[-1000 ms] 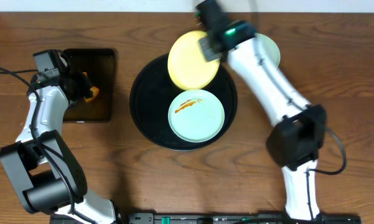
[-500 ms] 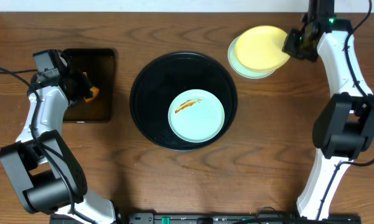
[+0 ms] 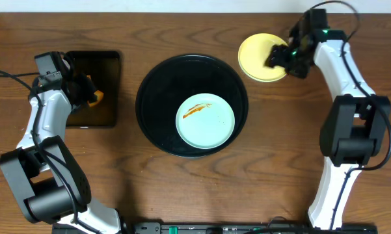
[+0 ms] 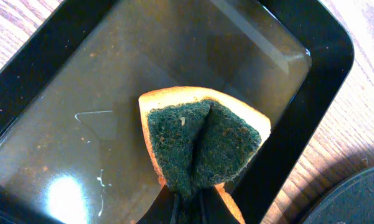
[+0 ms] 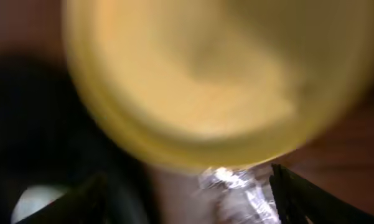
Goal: Clean dirty plates on tray and stack at the side
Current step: 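Release the yellow plate and move the right gripper to the last green plate, then grip the remaining green plate's rim with the right gripper and hold it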
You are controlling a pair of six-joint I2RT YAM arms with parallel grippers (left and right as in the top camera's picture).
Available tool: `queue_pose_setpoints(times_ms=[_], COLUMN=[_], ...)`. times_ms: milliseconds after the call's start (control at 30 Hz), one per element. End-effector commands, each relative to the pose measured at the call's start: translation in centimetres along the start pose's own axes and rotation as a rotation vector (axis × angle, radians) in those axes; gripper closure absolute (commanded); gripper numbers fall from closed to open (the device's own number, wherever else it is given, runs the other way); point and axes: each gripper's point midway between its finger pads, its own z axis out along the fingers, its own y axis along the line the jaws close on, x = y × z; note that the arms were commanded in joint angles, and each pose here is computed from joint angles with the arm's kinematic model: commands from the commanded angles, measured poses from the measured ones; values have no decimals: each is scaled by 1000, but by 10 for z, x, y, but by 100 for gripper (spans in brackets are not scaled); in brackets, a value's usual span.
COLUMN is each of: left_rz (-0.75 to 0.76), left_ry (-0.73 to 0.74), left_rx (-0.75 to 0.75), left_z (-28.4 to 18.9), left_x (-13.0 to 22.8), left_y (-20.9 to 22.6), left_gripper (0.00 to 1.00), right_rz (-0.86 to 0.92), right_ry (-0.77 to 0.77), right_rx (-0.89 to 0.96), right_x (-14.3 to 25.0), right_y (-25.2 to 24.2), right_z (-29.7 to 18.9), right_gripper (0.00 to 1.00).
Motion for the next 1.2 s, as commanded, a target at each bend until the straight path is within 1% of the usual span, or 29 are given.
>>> queue_pose_setpoints(times_ms=[0, 33, 67, 100, 200, 233, 267, 333, 400, 500, 533, 633, 700, 800, 867, 1167], left_rz=[4, 4, 4, 4, 4, 4, 4, 3, 3, 3, 4, 3, 3, 3, 3, 2], left_ry=[6, 6, 6, 6, 6, 6, 6, 7, 9, 8, 6, 10, 11, 11, 11, 14], left_rx=[-4, -4, -4, -4, -4, -4, -4, -4, -5, -4, -4, -5, -6, -6, -6, -7], left_z=[2, 2, 2, 2, 2, 2, 2, 2, 2, 2, 2, 2, 2, 3, 3, 3], left_x=[0, 0, 0, 0, 0, 0, 0, 0, 1, 1, 0, 1, 1, 2, 2, 3], left_y=[3, 3, 3, 3, 3, 3, 3, 3, 3, 3, 3, 3, 3, 3, 3, 4], left_gripper=[92, 92, 92, 92, 92, 92, 92, 92, 92, 92, 92, 92, 92, 92, 92, 92], right_rz=[-138, -143, -168, -174, -79, -47, 68, 168, 175, 140, 119, 190, 245, 262, 281, 298], right_ry=[192, 212, 262, 288, 337, 330, 308, 284, 258, 243, 227, 168, 173, 215, 208, 204], right_rx=[-168, -154, -103, -71, 104, 149, 259, 370, 417, 415, 424, 526, 537, 498, 522, 554], right_x=[58, 64, 82, 92, 122, 125, 131, 143, 148, 157, 162, 182, 195, 213, 219, 224], right_y=[67, 70, 76, 80, 86, 86, 81, 79, 81, 96, 103, 103, 101, 106, 103, 96], right_z=[6, 8, 13, 15, 23, 25, 25, 24, 17, 1, -2, 8, 19, 38, 40, 41], right_gripper=[29, 30, 35, 35, 36, 44, 57, 57, 57, 57, 56, 49, 48, 50, 51, 48])
